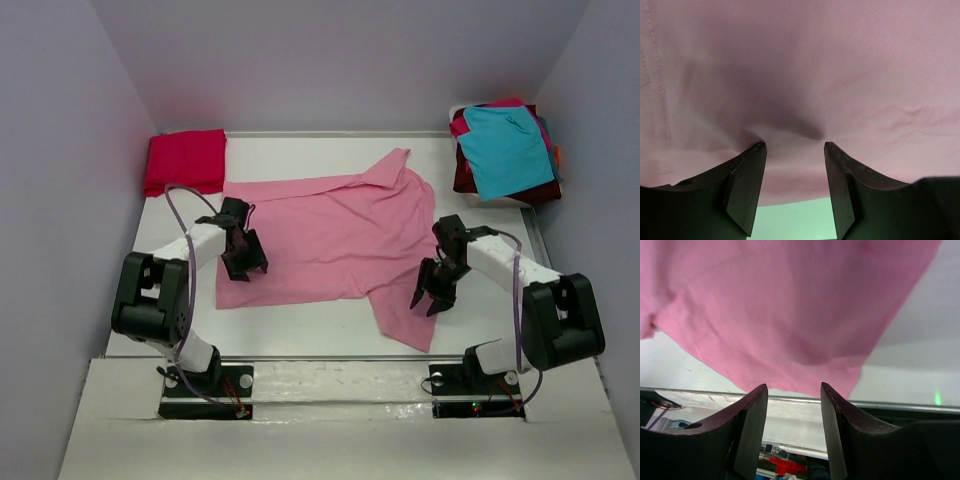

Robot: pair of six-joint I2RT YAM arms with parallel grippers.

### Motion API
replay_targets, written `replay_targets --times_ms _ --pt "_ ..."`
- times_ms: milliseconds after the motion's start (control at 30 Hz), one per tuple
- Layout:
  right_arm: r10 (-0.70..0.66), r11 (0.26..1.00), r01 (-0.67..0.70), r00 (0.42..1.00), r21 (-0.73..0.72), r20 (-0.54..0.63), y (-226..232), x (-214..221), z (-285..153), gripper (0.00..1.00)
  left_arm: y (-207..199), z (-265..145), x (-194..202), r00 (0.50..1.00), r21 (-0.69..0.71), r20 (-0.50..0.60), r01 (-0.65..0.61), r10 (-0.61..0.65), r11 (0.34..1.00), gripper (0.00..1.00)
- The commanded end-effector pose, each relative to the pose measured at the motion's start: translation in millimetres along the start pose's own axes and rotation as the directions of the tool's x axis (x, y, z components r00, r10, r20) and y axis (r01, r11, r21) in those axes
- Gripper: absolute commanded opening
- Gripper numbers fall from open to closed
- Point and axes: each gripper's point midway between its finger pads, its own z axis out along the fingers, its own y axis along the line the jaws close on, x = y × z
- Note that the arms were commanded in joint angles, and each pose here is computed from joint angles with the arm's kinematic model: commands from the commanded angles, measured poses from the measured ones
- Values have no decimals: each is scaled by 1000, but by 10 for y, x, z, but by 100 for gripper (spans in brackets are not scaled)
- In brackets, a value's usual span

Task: Fold and stack the t-shirts
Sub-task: Flatten the tshirt out

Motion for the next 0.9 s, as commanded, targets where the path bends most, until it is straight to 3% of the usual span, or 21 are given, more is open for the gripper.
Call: replay_targets --times_ms 0,300,467,633,867 --pt "29 998 -26 997 51 -67 -213 338 -30 53 284 -99 524 989 -65 -145 -7 -2 998 62" --pt "11 999 -14 999 50 44 -122 183 -340 54 341 -266 678 989 -46 -144 5 -12 999 63" --pt "-21 999 13 986 52 165 42 -165 -550 54 386 -320 650 992 -51 -123 3 -9 999 63" --pt "-52 997 62 964 -34 261 384 -567 -599 54 243 -401 272 1000 -36 -31 -2 1 999 63" --pt "-38 999 38 952 7 303 548 -1095 -376 54 3 -435 -313 997 -52 62 -45 49 998 63"
